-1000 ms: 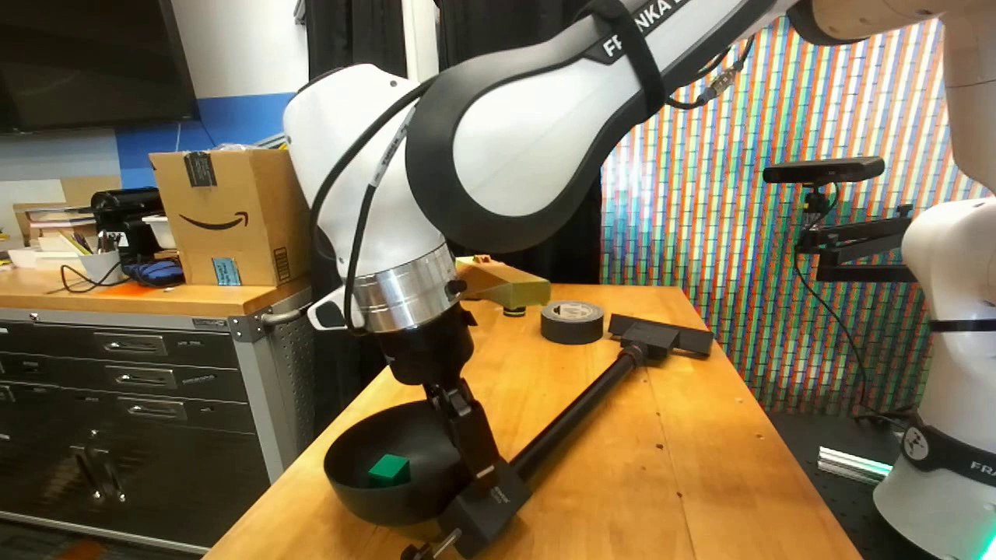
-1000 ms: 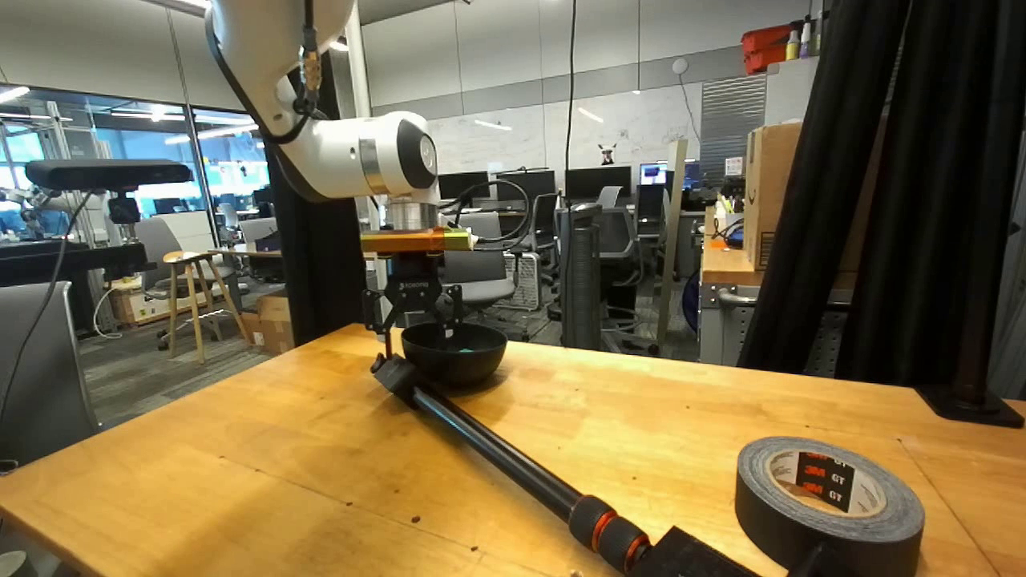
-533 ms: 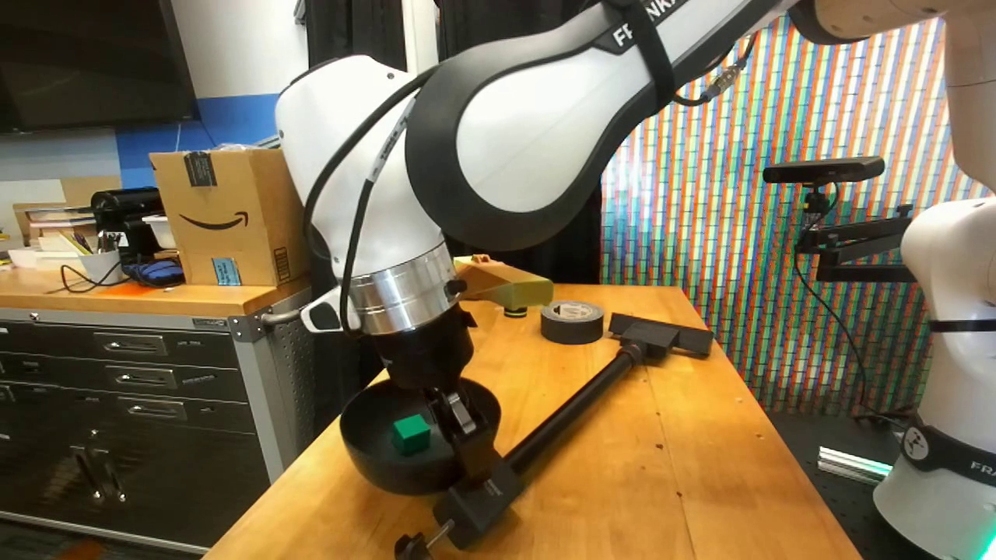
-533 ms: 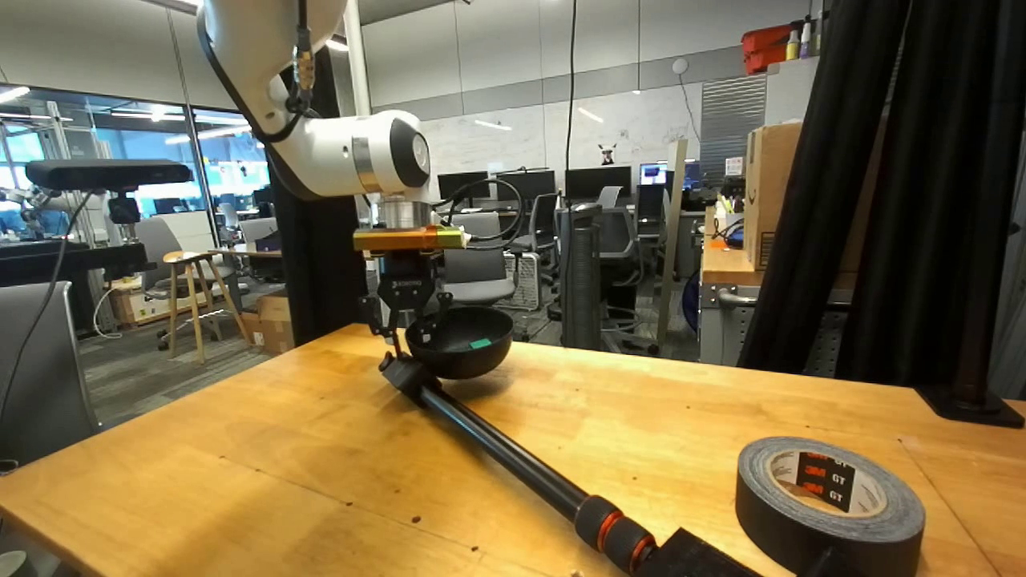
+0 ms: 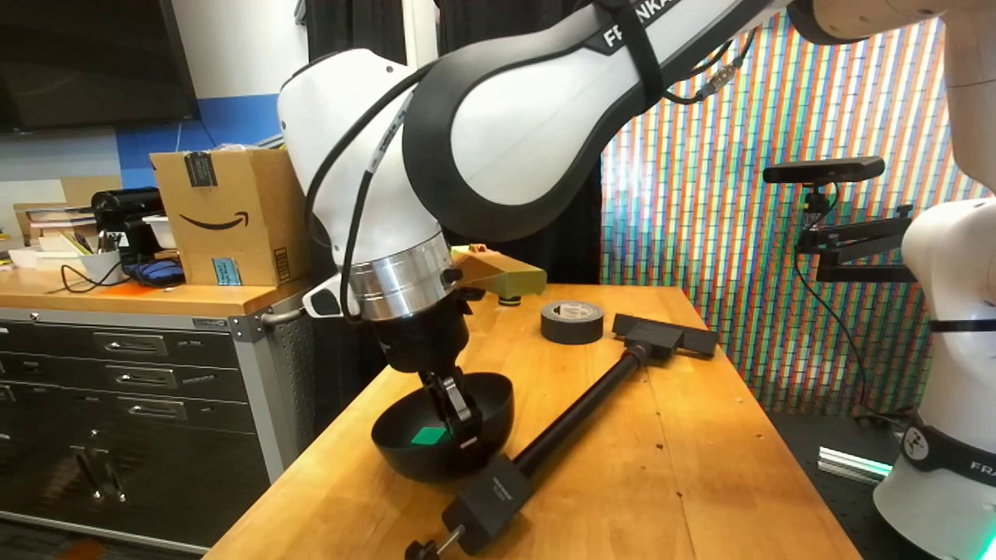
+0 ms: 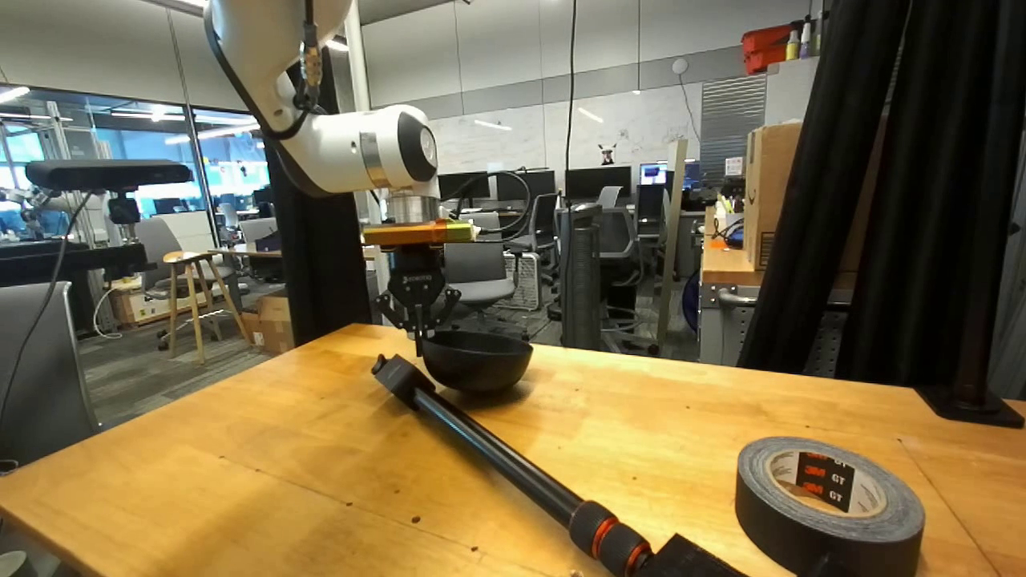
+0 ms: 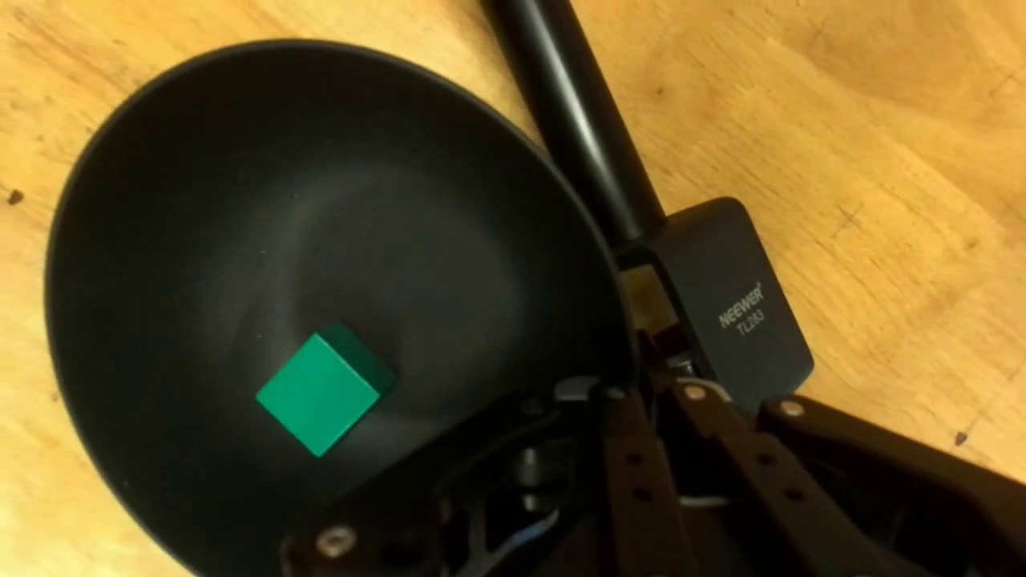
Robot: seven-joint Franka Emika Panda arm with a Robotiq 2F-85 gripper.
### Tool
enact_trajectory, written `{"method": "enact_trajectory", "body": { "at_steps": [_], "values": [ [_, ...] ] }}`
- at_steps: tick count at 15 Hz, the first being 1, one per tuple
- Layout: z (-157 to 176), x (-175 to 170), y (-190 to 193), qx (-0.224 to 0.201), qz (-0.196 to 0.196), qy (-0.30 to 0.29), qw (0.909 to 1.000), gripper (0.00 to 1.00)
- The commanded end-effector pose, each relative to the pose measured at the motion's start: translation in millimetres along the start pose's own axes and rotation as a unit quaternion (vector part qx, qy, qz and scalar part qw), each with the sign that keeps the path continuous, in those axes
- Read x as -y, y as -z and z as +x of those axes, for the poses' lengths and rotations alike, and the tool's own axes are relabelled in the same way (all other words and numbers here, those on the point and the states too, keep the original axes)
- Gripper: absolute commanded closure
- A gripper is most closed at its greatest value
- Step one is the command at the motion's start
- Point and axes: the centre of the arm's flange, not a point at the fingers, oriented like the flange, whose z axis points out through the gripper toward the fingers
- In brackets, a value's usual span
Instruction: Move the bowl to the right side of the table
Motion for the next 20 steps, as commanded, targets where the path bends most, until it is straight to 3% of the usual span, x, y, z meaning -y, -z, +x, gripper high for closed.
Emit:
{"method": "enact_trajectory", "body": {
  "at_steps": [1, 11, 20],
  "values": [
    [-16.7, -15.8, 4.9, 0.001, -0.012, -0.022, 0.9997, 0.99],
    [-126.5, -100.8, -17.3, 0.008, 0.0, -0.128, 0.9918, 0.99],
    [-179.3, -144.6, -30.1, -0.029, -0.001, -0.167, 0.9855, 0.99]
  ]
}}
